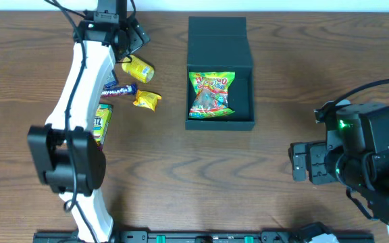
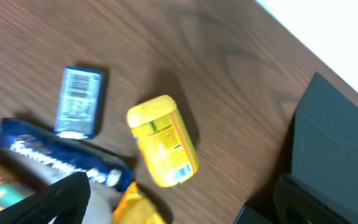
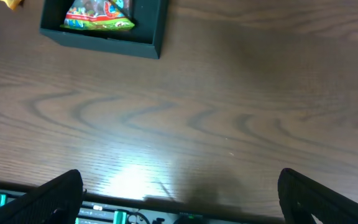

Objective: Pack container
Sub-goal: 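Move left gripper to the yellow Mentos tube and grasp it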

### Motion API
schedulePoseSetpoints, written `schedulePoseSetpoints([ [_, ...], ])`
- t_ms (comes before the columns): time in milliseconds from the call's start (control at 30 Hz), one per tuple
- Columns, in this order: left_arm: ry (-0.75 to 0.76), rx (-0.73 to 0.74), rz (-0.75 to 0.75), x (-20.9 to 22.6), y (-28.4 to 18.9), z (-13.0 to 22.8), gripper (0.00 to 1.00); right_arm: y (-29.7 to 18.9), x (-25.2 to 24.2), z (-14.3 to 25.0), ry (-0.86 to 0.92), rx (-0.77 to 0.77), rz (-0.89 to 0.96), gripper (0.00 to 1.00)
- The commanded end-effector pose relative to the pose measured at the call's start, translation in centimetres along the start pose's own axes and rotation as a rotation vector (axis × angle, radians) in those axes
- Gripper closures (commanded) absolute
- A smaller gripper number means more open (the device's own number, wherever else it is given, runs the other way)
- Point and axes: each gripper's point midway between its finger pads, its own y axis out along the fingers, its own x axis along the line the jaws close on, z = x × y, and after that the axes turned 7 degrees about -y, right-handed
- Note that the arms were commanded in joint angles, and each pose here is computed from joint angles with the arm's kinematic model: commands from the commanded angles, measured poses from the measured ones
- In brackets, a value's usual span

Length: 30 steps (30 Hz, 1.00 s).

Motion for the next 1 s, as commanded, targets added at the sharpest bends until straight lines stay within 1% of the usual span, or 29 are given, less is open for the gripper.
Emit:
schedulePoseSetpoints([
  [0,-0.042,0.053,0.006,-0.2,2.7,1.0,0.05,-0.3,-0.2,-0.1,-0.005,-0.010,0.003,0.01],
  [67,-0.065,0.078,0.006,-0.3,3.8,1.7,0.05,-0.3,-0.2,-0.1,-0.006,-0.010,0.003,0.01],
  [200,-0.158,0.122,-0.037,0.6,6.3,3.0,0.04,-0.3,-0.2,-0.1,-0.005,-0.010,0.003,0.01],
  [367,-0.228,0.175,-0.068,1.3,8.2,4.5,0.05,-0.3,-0.2,-0.1,-0.006,-0.010,0.003,0.01],
  [467,-0.233,0.180,-0.088,1.8,9.8,5.0,0.04,-0.3,-0.2,-0.1,-0.006,-0.010,0.003,0.01],
  [567,-0.234,0.184,-0.103,2.2,10.9,5.4,0.01,-0.3,-0.2,-0.1,-0.006,-0.010,0.003,0.01],
  [667,-0.254,0.195,-0.125,2.8,11.9,6.0,0.00,-0.3,-0.2,-0.1,-0.006,-0.010,0.003,0.01],
  [700,-0.254,0.196,-0.126,2.8,12.1,6.0,0.05,-0.3,-0.2,-0.1,-0.006,-0.010,0.003,0.01],
  [800,-0.251,0.174,-0.139,3.1,12.3,5.7,0.12,-0.3,-0.2,-0.1,-0.006,-0.010,0.003,0.01],
  [867,-0.249,0.160,-0.146,3.3,12.3,5.5,0.23,-0.3,-0.2,-0.1,-0.006,-0.010,0.003,0.01],
  [933,-0.249,0.155,-0.149,3.3,12.3,5.4,0.28,-0.3,-0.2,-0.1,-0.005,-0.010,0.003,0.01],
  [967,-0.248,0.151,-0.152,3.4,12.3,5.3,0.33,-0.3,-0.2,-0.1,-0.006,-0.010,0.003,0.01],
])
